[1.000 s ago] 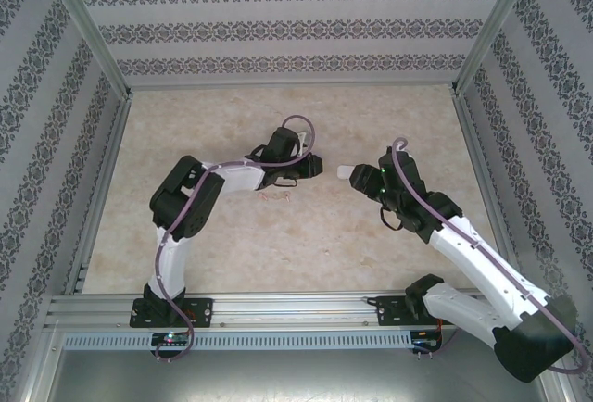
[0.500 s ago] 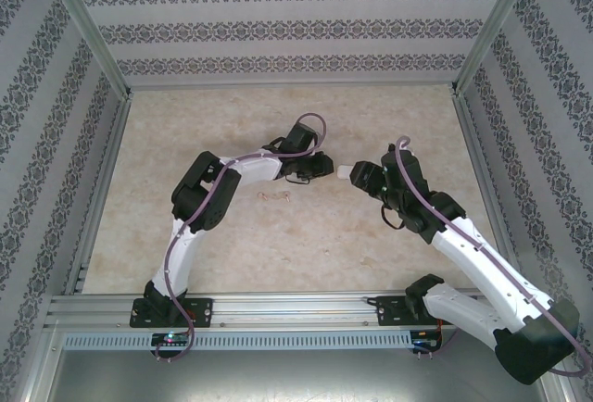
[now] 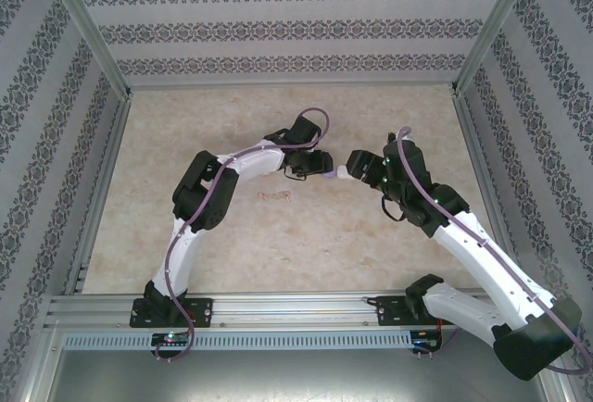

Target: Insert the wireless bluetooth earbuds into the charging case

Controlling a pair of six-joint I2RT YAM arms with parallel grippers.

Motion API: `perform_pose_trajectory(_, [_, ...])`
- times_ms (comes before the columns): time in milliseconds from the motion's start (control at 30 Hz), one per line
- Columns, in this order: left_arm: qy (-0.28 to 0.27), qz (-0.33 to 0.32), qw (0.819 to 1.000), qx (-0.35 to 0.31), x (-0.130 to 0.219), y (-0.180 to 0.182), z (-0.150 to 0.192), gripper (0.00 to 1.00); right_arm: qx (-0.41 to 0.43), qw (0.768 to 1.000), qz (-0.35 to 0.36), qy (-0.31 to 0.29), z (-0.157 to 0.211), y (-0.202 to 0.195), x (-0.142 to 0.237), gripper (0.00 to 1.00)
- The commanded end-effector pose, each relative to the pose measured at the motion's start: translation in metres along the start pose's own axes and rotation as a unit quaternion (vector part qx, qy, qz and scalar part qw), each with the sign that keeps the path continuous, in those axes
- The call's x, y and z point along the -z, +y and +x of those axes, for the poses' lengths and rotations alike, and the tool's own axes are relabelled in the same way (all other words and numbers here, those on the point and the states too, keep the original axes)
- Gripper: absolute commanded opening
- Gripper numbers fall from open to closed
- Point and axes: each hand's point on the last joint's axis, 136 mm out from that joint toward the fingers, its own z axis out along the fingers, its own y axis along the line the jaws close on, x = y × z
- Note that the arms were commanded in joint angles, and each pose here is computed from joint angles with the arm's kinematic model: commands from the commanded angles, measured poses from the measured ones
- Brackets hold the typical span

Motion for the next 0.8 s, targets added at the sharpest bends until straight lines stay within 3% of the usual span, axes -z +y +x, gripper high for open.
perform_pose_trajectory(0, [-0.011, -0.040, 0.999, -0.033, 0.028, 0.001, -0.006, 0.55, 0.010, 1.000, 0.000, -0.009, -0.012, 0.005, 0.004, 0.78])
perform_pose_trajectory(133, [-0.054, -0.048, 0.996, -0.055, 0.060, -0.004, -0.020, 0.55, 0.009, 1.000, -0.002, -0.011, -0.016, 0.008, 0.004, 0.78])
perform_pose_trajectory(400, [-0.213, -0.044, 0.970, -0.111, 0.178, -0.022, -0.056, 0.55, 0.040, 0.999, -0.006, 0.032, -0.009, 0.023, -0.026, 0.78])
perform_pose_trajectory(633, [-0.311, -0.073, 0.943, -0.099, 0.258, 0.017, -0.056, 0.58, 0.121, 0.988, -0.011, 0.100, 0.017, 0.063, -0.081, 0.78])
perform_pose_trajectory(767, [-0.353, -0.081, 0.929, -0.075, 0.290, 0.044, -0.050, 0.65, 0.168, 0.975, -0.010, 0.146, 0.037, 0.091, -0.118, 0.78])
